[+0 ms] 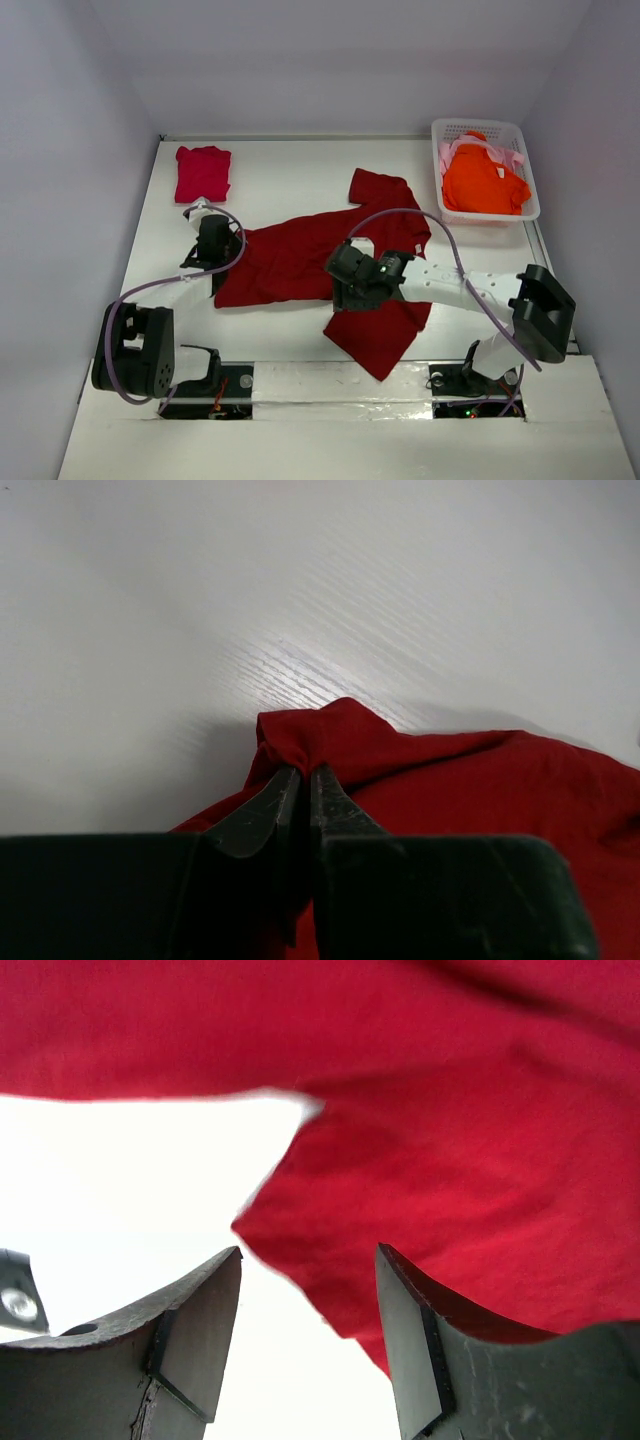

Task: Fold and stack the t-shirts
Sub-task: Flatten the tshirt out

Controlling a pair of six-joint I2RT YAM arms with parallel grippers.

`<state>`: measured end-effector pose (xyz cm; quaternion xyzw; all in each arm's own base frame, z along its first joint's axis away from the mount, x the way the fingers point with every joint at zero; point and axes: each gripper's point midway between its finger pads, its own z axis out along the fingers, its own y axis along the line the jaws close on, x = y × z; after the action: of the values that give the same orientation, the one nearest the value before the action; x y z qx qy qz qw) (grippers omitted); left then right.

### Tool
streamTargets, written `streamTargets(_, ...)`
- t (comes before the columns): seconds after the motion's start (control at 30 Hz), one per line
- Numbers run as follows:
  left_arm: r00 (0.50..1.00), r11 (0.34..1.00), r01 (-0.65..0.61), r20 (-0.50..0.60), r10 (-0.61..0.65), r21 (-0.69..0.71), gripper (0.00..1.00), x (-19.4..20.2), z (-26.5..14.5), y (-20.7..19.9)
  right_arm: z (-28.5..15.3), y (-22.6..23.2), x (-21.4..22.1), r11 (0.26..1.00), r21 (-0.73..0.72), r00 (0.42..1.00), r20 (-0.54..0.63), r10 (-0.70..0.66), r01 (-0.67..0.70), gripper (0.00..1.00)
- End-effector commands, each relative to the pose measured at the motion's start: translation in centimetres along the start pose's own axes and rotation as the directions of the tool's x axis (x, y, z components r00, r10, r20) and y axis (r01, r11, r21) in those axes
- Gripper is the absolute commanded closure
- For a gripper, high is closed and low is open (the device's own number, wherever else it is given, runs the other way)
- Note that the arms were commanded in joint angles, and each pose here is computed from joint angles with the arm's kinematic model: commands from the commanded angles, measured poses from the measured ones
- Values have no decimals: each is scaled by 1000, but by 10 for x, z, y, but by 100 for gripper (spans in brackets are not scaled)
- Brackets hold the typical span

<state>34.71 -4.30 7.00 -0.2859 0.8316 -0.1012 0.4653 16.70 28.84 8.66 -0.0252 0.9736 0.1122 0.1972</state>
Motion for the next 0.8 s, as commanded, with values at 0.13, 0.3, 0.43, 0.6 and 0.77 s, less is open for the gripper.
streamTargets(0.13, 999, 1000, -15, 50, 15, -8, 100, -19, 2, -5, 5, 3, 38, 999, -30, 996, -82, 38, -40, 38)
streamTargets(0.3, 998, 1000, -15, 61, 15, -5, 100, -24, 3, -8, 13, 4, 65, 994, -83, 988, -147, 53, -66, 38)
streamTargets(0.43, 997, 1000, -14, 81, 15, -11, 100, -31, 0, -9, 17, 5, 80, 994, -83, 982, -179, 54, -69, 38)
streamTargets(0.6, 996, 1000, -15, 88, 17, -21, 100, -35, -2, -9, 18, 6, 92, 997, -56, 979, -199, 43, -55, 39)
streamTargets(0.77, 994, 1000, -12, 108, 13, -19, 100, -40, -3, -11, 13, 10, 103, 995, -82, 973, -227, 35, -54, 38)
